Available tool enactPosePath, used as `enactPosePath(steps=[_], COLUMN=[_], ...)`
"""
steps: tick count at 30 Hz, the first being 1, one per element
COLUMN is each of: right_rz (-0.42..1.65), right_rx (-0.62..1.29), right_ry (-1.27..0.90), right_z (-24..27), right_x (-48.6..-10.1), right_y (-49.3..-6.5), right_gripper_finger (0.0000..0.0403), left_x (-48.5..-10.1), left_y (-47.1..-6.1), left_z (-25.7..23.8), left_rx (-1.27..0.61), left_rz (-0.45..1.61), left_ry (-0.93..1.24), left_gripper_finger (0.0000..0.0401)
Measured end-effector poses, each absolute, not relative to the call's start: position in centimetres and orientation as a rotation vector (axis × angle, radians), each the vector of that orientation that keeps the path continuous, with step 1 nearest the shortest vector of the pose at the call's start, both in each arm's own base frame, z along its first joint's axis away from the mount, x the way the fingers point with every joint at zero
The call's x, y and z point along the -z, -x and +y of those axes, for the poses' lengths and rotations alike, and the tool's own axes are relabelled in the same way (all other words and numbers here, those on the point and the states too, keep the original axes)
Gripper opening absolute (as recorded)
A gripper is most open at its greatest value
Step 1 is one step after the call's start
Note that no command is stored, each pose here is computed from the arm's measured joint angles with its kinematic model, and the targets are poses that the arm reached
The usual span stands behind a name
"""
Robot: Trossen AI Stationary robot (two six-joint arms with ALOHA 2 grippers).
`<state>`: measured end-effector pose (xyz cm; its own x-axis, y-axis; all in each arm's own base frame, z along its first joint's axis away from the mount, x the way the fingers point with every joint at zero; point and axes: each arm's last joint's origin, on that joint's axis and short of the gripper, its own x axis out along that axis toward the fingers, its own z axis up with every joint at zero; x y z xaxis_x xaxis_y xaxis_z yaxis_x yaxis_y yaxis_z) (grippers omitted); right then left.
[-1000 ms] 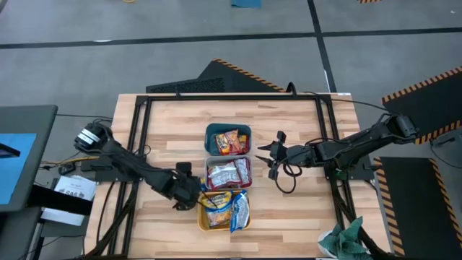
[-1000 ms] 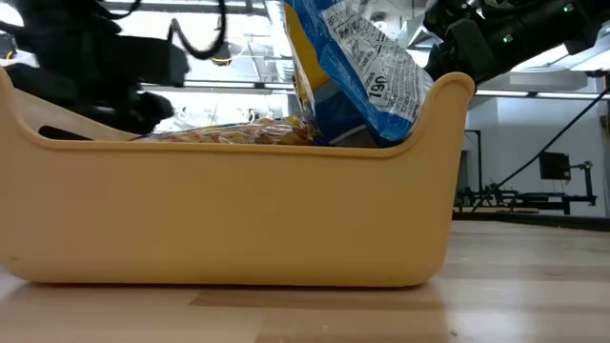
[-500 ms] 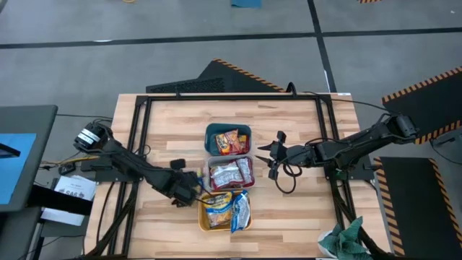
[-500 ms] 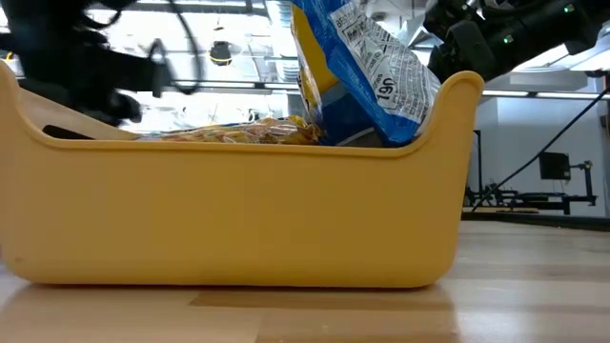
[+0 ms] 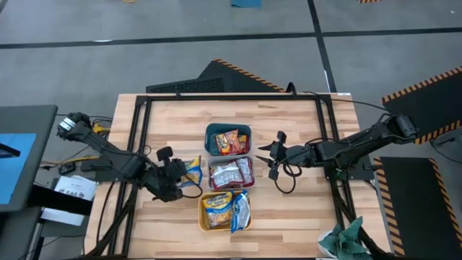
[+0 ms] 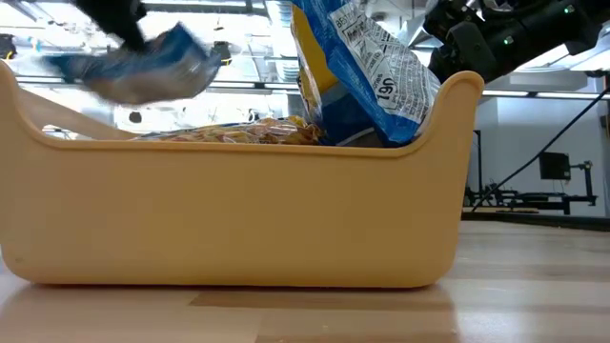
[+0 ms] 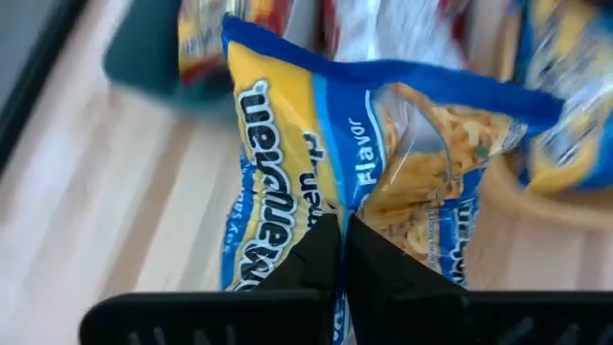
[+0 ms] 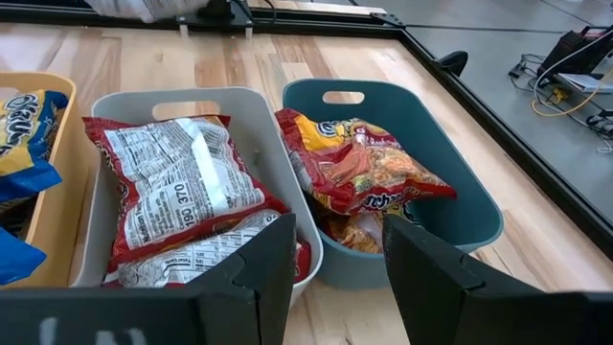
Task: Sort Maruchan noodles
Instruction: Put the blue noodle pack into the yellow bin
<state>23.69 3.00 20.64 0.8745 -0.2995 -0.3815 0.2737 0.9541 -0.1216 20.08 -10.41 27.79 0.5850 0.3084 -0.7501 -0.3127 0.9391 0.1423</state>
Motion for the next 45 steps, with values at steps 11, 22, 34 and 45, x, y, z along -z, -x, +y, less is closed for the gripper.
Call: enactPosePath(steps=[11, 22, 34, 45], right_rz=[0.409, 0.413, 0.411, 0.409], right_rx=[0.299, 0.299, 0.299, 0.299], right_ry=[0.064, 0.066, 0.066, 0.065], right_z=[3.0, 3.0, 3.0, 3.0], right_x=[-20.6, -20.6, -20.6, -20.6], right_y=[-23.7, -23.7, -23.7, -23.7], right_gripper_finger=[0.0179, 0.0179, 0.0179, 0.0179], left_x=[-30.8, -24.9, -23.5, -25.1], left_y=[-23.7, -27.6, -28.0, -27.7], left_z=[-13.1, -17.2, -18.6, -17.6], left_rx=[-0.123, -0.083, -0.063, -0.049], left_rz=[0.541, 0.629, 0.64, 0.647], left_ry=[0.105, 0.113, 0.108, 0.079], left_gripper_finger=[0.0, 0.0, 0.0008, 0.014])
